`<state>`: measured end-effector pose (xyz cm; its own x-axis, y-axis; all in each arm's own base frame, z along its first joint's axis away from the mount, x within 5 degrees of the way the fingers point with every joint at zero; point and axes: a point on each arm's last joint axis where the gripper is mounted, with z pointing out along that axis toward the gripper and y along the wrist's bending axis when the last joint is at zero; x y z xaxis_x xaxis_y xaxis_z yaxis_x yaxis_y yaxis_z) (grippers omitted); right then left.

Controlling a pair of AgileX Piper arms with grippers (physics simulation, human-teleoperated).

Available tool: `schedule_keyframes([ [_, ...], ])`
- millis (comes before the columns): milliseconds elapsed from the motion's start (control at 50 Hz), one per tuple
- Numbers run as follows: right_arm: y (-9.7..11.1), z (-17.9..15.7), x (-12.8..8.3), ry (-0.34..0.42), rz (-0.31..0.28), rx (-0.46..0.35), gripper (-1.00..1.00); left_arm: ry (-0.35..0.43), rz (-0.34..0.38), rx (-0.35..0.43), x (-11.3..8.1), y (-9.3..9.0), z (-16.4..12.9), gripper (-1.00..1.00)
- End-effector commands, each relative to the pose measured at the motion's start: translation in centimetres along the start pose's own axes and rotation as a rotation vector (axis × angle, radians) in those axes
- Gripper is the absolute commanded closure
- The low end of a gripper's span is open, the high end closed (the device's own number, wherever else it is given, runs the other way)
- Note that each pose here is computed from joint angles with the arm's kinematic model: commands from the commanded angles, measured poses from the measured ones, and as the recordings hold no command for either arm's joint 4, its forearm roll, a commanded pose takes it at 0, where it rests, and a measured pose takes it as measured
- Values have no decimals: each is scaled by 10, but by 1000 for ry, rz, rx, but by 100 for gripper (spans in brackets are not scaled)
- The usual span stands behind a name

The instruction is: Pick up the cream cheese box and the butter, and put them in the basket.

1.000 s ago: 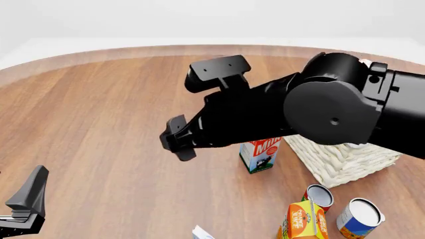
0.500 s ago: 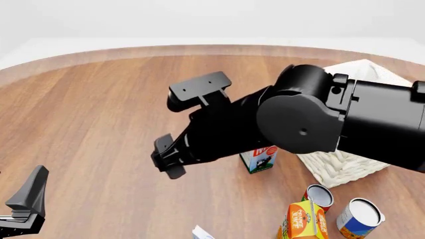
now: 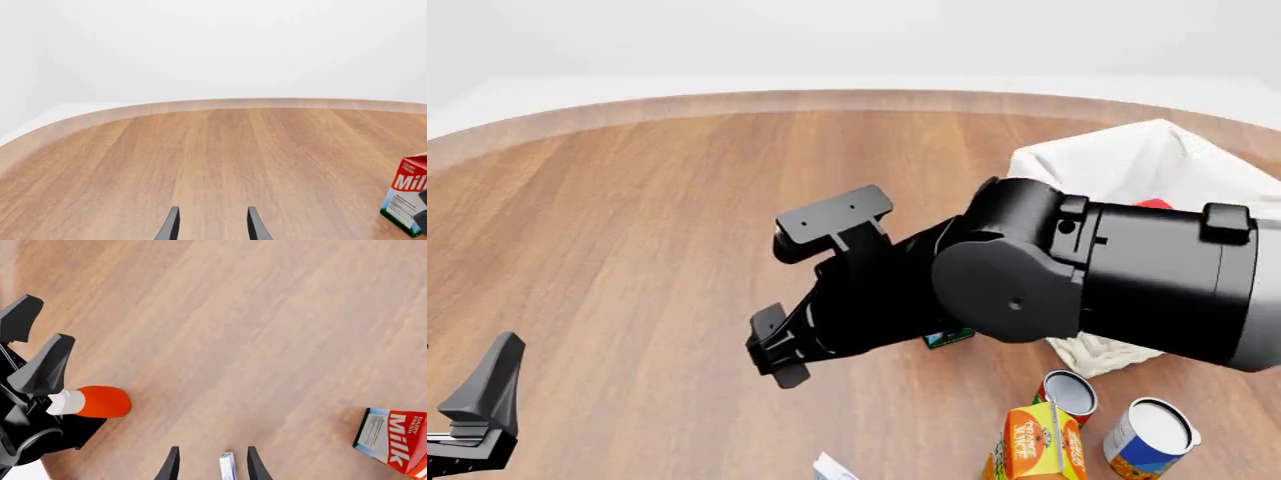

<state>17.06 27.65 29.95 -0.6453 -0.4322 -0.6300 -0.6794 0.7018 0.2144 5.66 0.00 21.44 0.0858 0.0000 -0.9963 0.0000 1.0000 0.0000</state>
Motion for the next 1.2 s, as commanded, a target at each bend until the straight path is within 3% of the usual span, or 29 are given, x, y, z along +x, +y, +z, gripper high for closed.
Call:
schedule_keyframes([
  [20,-4,7,10,16,27,6,-100,0,0,0,0,0,0,-100],
  [320,-5,18,28,42,63,6,-100,0,0,0,0,0,0,-100],
  [740,-15,25,36,80,72,35,-100,0,0,0,0,0,0,-100],
  [820,-14,35,49,97,102,33,-100,0,0,0,0,0,0,-100],
  [1200,-19,36,58,103,130,41,-100,0,0,0,0,0,0,-100],
])
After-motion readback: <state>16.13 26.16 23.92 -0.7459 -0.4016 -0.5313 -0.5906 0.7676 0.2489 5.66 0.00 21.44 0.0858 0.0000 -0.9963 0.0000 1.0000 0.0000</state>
